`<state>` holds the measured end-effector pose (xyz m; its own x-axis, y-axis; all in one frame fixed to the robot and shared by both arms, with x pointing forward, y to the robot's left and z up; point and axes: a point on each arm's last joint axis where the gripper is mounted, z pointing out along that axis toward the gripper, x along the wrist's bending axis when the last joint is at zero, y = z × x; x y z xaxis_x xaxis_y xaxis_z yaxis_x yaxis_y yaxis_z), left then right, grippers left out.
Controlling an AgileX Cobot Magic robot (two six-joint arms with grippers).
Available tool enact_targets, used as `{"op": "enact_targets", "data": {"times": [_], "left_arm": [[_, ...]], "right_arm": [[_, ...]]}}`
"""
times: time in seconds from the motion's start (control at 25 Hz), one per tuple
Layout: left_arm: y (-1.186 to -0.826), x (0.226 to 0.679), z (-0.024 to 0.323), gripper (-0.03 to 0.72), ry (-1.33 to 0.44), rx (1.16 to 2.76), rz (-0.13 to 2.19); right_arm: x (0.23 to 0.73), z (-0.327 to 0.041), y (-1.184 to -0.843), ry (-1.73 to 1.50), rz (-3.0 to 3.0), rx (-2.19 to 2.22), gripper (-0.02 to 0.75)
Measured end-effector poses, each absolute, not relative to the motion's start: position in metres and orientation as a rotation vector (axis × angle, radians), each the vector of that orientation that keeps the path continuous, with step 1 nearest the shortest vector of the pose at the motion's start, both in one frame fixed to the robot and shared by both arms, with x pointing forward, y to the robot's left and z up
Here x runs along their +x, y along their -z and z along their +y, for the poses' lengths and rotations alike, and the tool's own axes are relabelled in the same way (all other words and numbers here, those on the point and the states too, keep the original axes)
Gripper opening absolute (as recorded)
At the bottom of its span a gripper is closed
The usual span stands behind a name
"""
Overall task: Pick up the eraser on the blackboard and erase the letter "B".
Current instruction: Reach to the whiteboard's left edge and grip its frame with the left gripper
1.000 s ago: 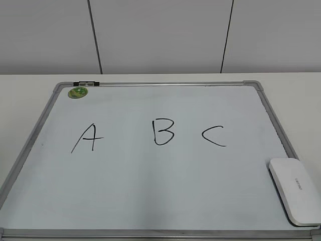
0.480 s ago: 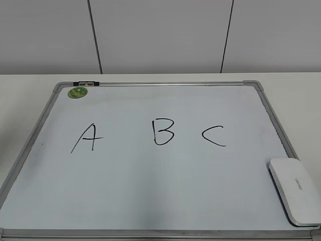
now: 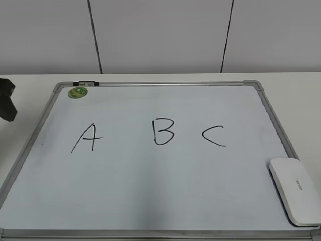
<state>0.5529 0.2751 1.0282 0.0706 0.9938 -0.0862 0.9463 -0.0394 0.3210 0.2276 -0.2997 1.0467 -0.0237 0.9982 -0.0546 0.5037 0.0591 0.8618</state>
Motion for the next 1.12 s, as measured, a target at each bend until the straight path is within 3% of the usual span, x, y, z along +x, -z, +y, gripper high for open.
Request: {"op": "enact_targets", "data": {"times": [0.28, 1.12], "left_arm": [[-0.992, 0.579, 0.277, 0.387, -0.164, 2.151, 1.989], [-0.931, 0.604, 0.293, 0.303, -0.103, 2.156, 2.035]], "right_arm": [[0.228, -0.3, -1.047, -0.873, 1.62, 1.534, 0.587], [0.228, -0.3, -1.047, -0.873, 1.62, 1.534, 0.587]]}}
